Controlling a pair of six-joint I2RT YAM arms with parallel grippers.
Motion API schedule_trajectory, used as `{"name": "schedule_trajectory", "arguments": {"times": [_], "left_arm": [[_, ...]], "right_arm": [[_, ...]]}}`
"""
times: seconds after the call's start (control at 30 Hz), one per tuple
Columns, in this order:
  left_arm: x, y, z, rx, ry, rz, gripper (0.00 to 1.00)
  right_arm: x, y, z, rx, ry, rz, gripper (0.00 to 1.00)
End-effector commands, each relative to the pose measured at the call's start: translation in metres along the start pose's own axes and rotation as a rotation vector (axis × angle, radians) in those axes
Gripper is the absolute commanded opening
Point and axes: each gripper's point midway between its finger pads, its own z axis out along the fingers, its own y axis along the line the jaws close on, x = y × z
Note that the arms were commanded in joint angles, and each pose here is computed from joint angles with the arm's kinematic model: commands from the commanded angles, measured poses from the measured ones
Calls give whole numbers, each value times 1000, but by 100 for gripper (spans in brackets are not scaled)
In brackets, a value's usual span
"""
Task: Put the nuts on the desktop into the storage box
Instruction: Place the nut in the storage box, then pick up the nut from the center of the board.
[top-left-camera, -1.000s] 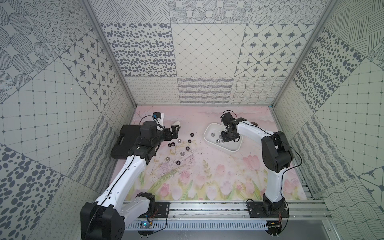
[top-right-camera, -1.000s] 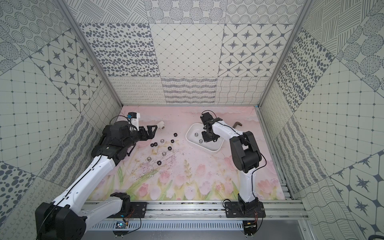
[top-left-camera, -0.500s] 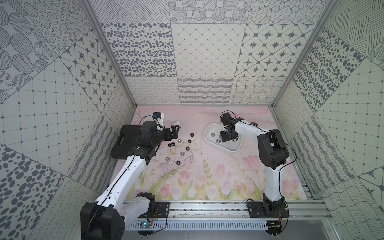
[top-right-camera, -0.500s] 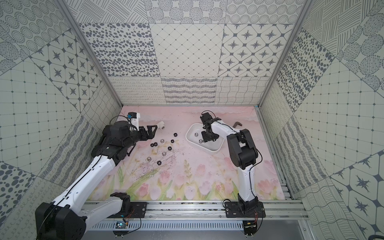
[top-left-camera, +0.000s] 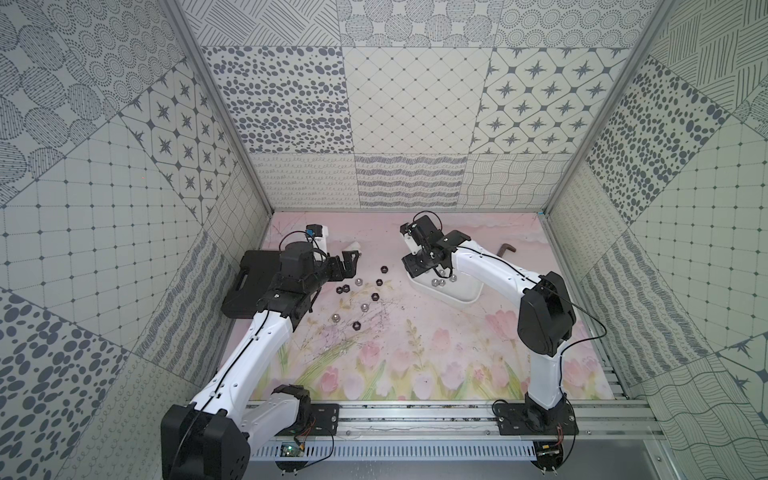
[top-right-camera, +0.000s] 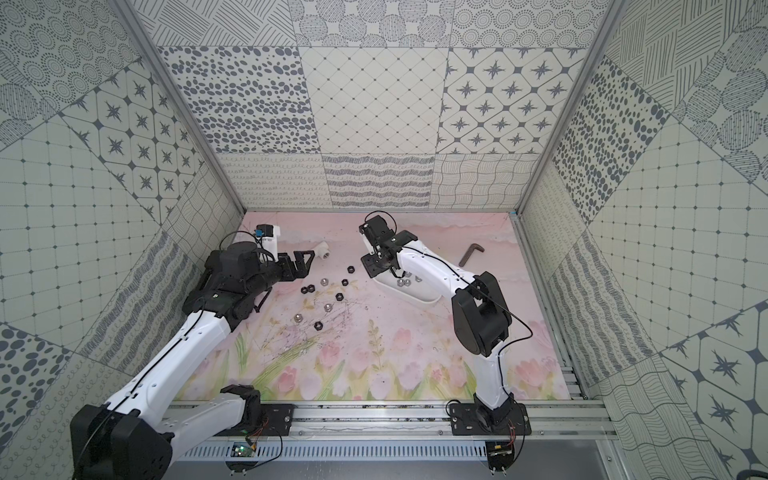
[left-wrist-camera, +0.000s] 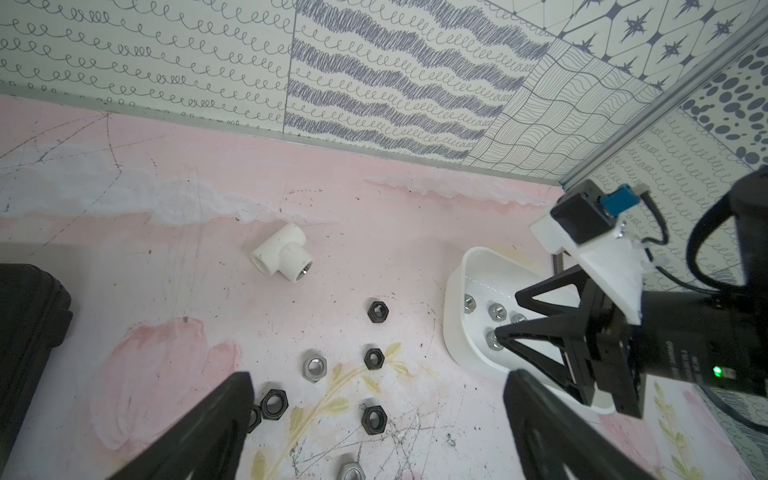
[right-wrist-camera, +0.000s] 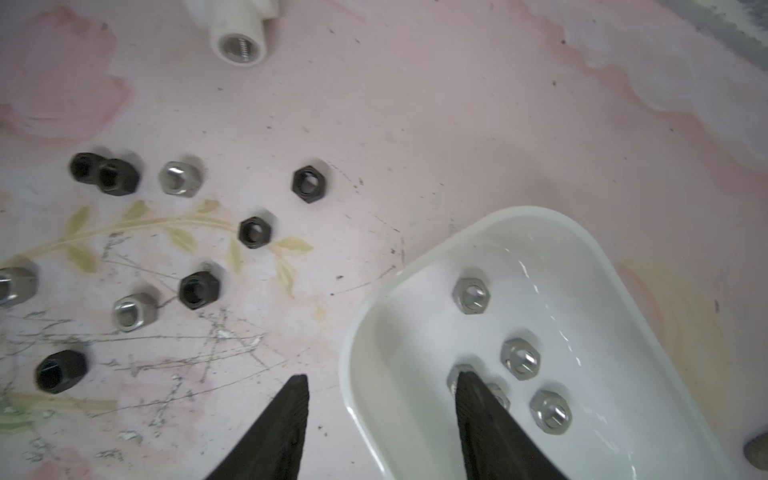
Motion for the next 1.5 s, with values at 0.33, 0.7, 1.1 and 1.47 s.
{"name": "schedule_trajectory", "arguments": {"times": [0.33, 0.7, 1.1, 1.47], "left_arm": [[-4, 1, -2, -10, -8, 18, 99], [-4, 2, -1, -16, -9, 17, 99], [-2, 3, -1, -18, -7, 16, 99], [-2, 2, -3, -18, -10, 19, 99]], "right_arm": [[11, 97, 63, -147, 101, -104, 59], [24, 113, 89, -154, 154, -122, 59], [28, 125, 99, -172, 183, -143, 59], [40, 123, 112, -153, 221, -144, 56]]}}
